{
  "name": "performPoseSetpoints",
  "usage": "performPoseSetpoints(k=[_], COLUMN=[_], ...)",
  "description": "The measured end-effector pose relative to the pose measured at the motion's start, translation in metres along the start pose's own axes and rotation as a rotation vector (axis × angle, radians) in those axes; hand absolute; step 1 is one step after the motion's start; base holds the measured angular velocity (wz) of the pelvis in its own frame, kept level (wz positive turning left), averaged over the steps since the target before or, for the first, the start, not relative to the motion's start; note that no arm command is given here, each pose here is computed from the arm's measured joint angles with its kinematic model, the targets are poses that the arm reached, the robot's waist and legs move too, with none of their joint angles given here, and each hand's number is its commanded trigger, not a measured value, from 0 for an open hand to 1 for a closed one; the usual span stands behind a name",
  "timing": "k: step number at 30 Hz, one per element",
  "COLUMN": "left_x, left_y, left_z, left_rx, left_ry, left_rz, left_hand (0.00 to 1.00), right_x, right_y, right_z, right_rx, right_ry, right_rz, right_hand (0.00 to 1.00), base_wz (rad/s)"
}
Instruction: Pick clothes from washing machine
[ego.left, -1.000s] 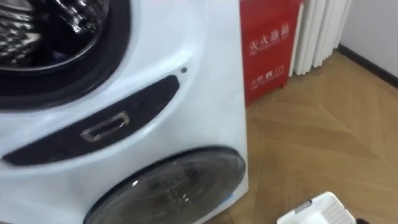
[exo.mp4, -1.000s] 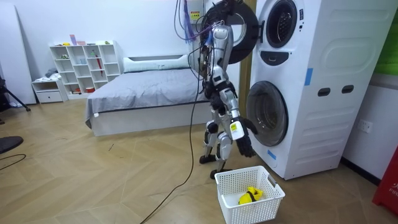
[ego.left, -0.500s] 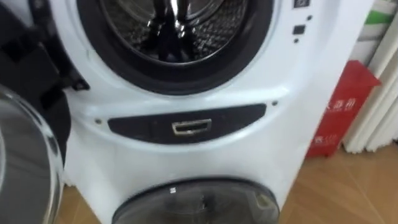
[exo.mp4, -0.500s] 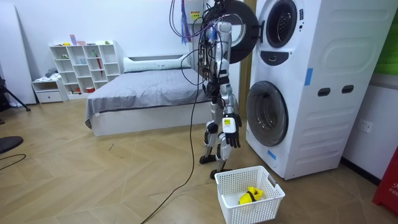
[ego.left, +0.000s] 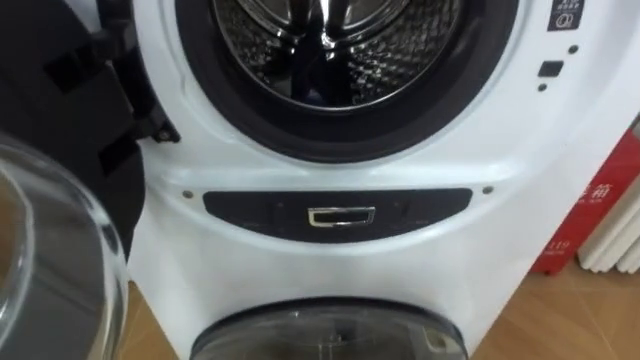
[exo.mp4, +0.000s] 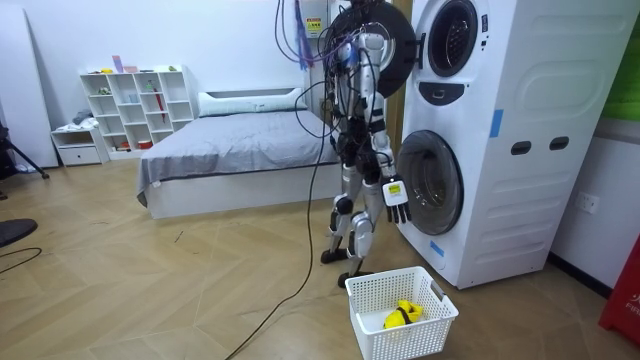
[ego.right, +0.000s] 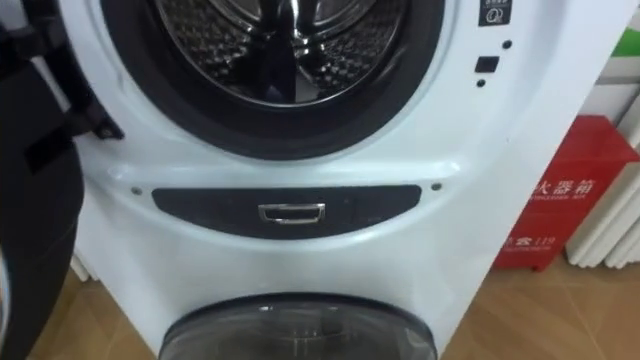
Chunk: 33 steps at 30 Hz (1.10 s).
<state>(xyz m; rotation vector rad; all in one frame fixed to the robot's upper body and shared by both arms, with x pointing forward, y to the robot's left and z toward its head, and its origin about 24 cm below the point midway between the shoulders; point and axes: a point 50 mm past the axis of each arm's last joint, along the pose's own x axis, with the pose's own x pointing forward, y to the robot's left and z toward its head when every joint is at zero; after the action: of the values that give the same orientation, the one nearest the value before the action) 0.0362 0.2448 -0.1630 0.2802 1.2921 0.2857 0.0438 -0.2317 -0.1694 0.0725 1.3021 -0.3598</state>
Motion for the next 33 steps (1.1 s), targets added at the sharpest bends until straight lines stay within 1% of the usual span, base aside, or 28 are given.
performPoseSetpoints(k=[3, 5, 8, 10, 12, 14, 15, 17, 18, 20, 23, 26, 30, 33], left_x=[-0.001, -0.001, -0.002, -0.002, -0.001, -0.003, -0.002, 0.000, 0.000, 0.002, 0.002, 0.002, 0.002, 0.001], left_y=[0.001, 0.006, 0.007, 0.005, 0.000, -0.007, -0.007, -0.006, -0.007, -0.013, -0.019, -0.021, -0.022, -0.020], left_z=[-0.004, -0.008, -0.011, -0.009, -0.005, -0.007, -0.006, 0.012, 0.013, 0.036, 0.055, 0.066, 0.061, 0.037], left_rx=[0.022, 0.024, 0.065, 0.072, 0.077, 0.078, 0.075, 0.053, 0.050, 0.052, 0.081, 0.091, 0.097, 0.092], left_ry=[0.004, 0.013, 0.015, 0.011, 0.005, 0.016, 0.011, -0.039, -0.043, -0.110, -0.167, -0.211, -0.201, -0.137], left_rz=[0.006, 0.024, 0.028, 0.014, 0.003, -0.019, -0.018, -0.014, -0.016, -0.032, -0.056, -0.067, -0.075, -0.073], left_hand=[0.00, 0.00, 0.00, 0.00, 0.00, 0.00, 0.00, 0.00, 0.00, 0.00, 0.00, 0.00, 0.00, 0.00], right_x=[0.000, 0.000, 0.000, 0.000, 0.000, -0.001, -0.001, -0.001, -0.001, -0.001, 0.000, 0.000, 0.000, -0.001], right_y=[0.003, 0.003, 0.003, 0.000, -0.005, -0.015, -0.015, -0.013, -0.013, -0.013, -0.011, -0.009, -0.007, -0.007], right_z=[-0.001, 0.000, 0.002, 0.002, 0.002, 0.001, 0.001, 0.004, 0.005, 0.007, 0.017, 0.020, 0.021, 0.021], right_rx=[-0.029, -0.055, -0.074, -0.079, -0.073, -0.079, -0.076, -0.067, -0.068, -0.067, -0.065, -0.055, -0.044, -0.036], right_ry=[0.003, 0.003, -0.004, -0.011, -0.013, -0.016, -0.017, -0.028, -0.034, -0.055, -0.085, -0.098, -0.107, -0.111], right_rz=[0.019, 0.031, 0.037, 0.029, 0.013, -0.017, -0.019, -0.007, -0.004, -0.010, -0.014, -0.013, -0.007, -0.001], right_hand=[0.00, 0.00, 0.00, 0.00, 0.00, 0.00, 0.00, 0.00, 0.00, 0.00, 0.00, 0.00, 0.00, 0.00], base_wz=[-0.03, 0.04, -0.04, 0.07, 0.02, 0.00, 0.08, 0.02, 0.11, 0.17, 0.10, 0.11, 0.03, -0.30])
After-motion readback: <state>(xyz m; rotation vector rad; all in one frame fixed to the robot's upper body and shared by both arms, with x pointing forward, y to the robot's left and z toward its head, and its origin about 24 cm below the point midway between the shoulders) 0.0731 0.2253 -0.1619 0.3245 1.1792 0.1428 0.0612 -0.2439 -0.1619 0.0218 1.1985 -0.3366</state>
